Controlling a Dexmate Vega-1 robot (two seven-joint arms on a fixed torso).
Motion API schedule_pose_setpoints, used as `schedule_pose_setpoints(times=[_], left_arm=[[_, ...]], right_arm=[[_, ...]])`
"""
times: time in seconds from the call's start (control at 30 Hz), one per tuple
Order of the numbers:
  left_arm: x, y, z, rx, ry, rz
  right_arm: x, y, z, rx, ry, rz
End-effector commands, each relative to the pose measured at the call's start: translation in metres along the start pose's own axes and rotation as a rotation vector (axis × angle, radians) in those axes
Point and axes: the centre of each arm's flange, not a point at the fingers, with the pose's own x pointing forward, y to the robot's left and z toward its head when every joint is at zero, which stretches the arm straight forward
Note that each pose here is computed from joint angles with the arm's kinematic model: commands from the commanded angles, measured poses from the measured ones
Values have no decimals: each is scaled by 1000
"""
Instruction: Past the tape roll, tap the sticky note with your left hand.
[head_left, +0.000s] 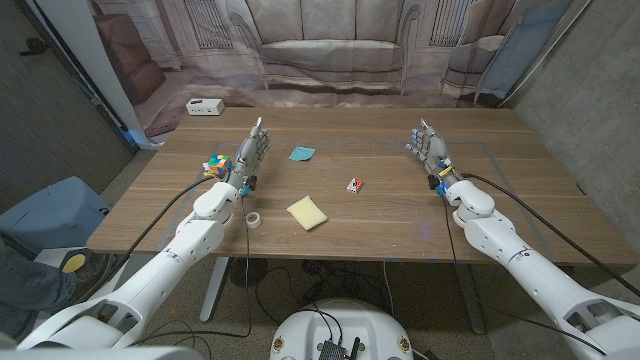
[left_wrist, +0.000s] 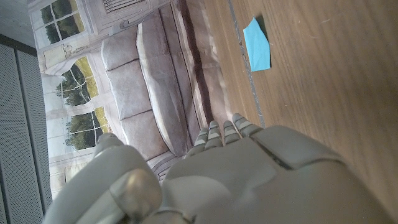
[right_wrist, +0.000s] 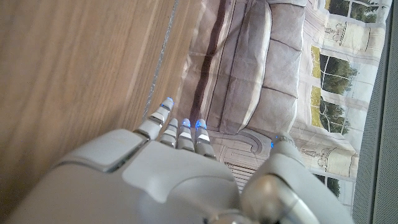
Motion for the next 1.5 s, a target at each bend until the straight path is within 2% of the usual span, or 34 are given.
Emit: schedule_pose_setpoints(times=[0.03,0.3,0.5,0.7,0.93,1.1,1.33,1.5], left_arm=[[-9,1,6,4,-50,8],[-11,8,20,79,-84,4],[-4,12,33,190,-100,9],[0,11,46,269,-109,16],[6,11,54,358,-126,32],[9,8,57,434,-157,60],[14,5,64,525,-191,79],[16,1,70,590,-194,79]], right_arm=[[-10,6,-5,-17,17,6],[-19,6,-7,-14,10,-10],[-23,5,-7,-6,-2,-18],[-25,5,-7,1,-15,-21],[-26,1,-6,-3,-35,-18],[-29,0,-3,-4,-43,-30],[-33,-2,-2,-9,-39,-35],[-34,-3,-2,-6,-35,-39]])
